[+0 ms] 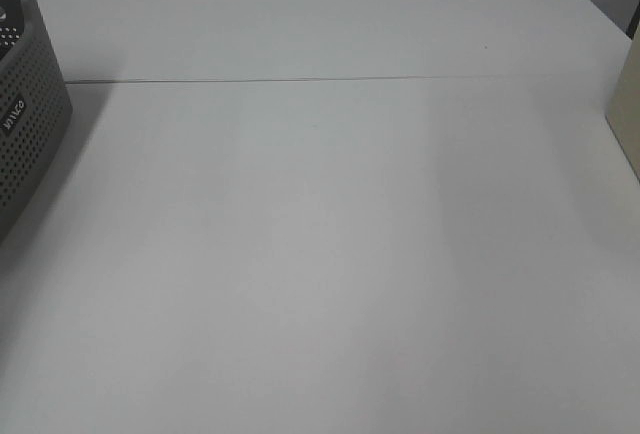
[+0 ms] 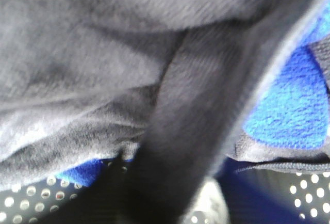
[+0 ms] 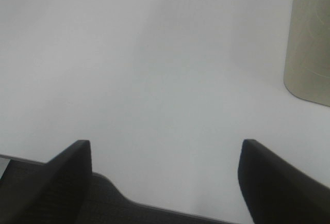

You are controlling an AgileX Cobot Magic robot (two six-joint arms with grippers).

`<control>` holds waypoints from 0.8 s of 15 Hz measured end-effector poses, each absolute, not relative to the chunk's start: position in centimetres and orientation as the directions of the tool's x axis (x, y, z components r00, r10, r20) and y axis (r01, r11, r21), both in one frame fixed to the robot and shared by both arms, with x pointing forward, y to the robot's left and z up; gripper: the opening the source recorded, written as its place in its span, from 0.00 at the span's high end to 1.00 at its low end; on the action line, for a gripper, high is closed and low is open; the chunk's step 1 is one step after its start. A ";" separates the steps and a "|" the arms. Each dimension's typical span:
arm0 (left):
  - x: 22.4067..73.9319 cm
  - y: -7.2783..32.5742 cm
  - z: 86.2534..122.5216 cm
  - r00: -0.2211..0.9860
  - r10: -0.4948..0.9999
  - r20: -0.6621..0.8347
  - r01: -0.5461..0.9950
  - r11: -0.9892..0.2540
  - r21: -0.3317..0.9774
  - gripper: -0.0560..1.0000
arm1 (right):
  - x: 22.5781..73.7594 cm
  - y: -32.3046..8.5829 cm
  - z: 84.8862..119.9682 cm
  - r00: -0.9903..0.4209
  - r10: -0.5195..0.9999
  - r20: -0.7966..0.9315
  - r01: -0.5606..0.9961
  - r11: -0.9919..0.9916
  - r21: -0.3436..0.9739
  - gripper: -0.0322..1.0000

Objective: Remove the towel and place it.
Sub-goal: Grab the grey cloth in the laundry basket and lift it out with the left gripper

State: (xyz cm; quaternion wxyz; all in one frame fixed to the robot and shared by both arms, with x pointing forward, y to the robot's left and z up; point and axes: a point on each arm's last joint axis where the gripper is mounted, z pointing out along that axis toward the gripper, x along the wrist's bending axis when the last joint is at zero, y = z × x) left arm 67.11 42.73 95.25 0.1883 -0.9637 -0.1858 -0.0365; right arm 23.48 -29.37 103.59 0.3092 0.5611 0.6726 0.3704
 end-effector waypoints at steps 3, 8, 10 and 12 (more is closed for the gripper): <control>67.1 42.7 95.4 0.893 0.416 0.172 0.450 -0.828 -0.335 0.95 | 23.5 -29.4 103.6 -0.179 0.984 0.000 0.526 0.096 0.845 0.24; 67.1 42.4 97.5 0.789 0.546 0.282 0.612 -0.738 -0.284 0.95 | 23.5 -29.4 103.6 -0.179 0.984 0.000 0.526 0.096 0.845 0.24; 67.6 41.6 101.1 0.753 0.525 0.395 0.634 -0.741 -0.223 0.95 | 23.5 -29.3 103.6 -0.183 0.983 0.006 0.526 0.093 0.845 0.24; 67.6 40.2 105.3 0.711 0.505 0.490 0.636 -0.759 -0.140 0.95 | 23.5 -29.3 103.6 -0.183 0.983 0.006 0.526 0.093 0.845 0.24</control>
